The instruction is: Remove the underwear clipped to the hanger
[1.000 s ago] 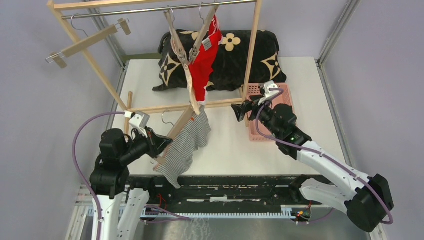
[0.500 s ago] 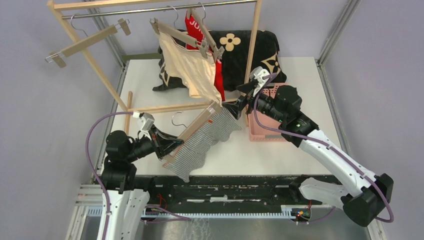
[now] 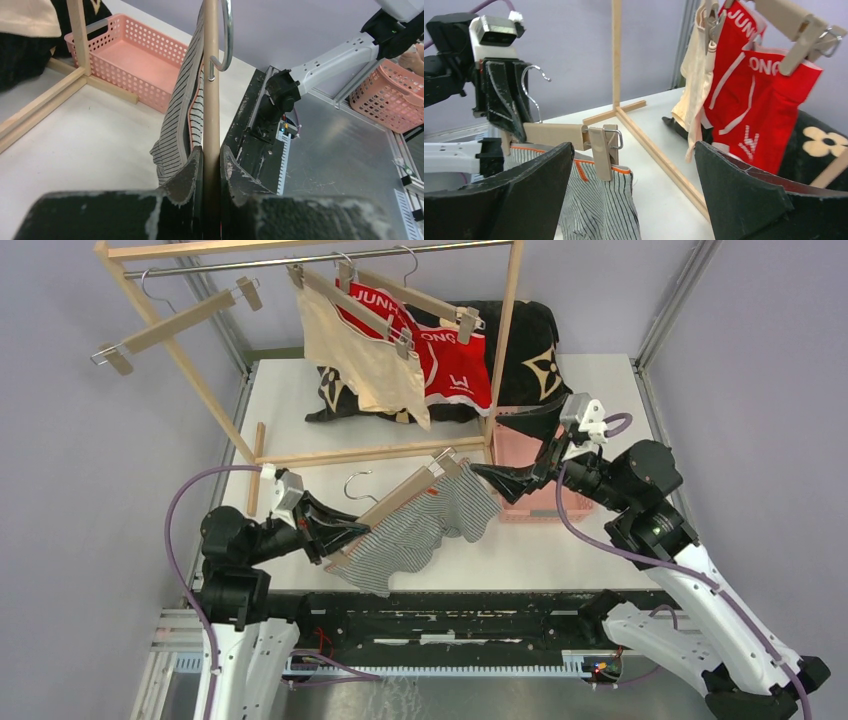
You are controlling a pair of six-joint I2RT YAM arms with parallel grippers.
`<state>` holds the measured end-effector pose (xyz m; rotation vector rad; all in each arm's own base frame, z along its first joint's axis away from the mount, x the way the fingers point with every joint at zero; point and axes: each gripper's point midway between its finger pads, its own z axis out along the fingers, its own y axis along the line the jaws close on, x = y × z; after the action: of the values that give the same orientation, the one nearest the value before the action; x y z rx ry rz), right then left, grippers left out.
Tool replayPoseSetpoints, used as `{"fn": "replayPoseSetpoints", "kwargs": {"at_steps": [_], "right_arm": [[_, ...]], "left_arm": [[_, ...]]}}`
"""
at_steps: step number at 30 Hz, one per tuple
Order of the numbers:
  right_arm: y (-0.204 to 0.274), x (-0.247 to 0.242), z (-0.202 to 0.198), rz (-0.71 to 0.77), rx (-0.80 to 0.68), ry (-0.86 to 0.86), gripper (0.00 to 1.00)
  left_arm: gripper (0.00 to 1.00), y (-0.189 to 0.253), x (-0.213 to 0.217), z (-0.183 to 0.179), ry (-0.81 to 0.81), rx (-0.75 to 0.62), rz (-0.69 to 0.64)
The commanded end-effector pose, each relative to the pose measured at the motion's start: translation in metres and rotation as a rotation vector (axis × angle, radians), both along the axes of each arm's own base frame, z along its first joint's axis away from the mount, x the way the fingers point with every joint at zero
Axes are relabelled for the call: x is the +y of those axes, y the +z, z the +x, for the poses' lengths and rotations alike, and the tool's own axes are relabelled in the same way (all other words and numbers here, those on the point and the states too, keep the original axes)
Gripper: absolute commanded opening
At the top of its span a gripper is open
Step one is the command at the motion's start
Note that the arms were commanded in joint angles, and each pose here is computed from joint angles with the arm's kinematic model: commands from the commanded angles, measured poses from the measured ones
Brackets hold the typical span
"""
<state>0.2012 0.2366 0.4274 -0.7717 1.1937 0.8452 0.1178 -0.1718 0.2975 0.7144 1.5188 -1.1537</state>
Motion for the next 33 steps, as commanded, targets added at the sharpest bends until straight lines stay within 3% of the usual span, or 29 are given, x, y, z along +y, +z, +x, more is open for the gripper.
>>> {"fn": "replayPoseSetpoints", "kwargs": {"at_steps": [1, 7, 12, 33], "right_arm": [[0.005, 0.016, -0.008, 0.017, 0.013, 0.110, 0.99], [0.009, 0.035, -0.005, 0.014, 0.036, 0.209, 0.98], [0.012, 0.047, 0.001, 0.005, 0.047, 0.256, 0.98], [0.008, 0.062, 0.009, 0.018, 0.076, 0.313, 0.89]], "left_arm": [[0.03, 0.034, -0.004, -0.008, -0.088, -0.153, 0.005], [0.03, 0.043, -0.006, 0.015, -0.096, -0.193, 0.009], [0.03, 0.033, -0.007, 0.038, -0.087, -0.150, 0.026], [0.03, 0.032, -0.008, 0.032, -0.145, -0.168, 0.062]]}}
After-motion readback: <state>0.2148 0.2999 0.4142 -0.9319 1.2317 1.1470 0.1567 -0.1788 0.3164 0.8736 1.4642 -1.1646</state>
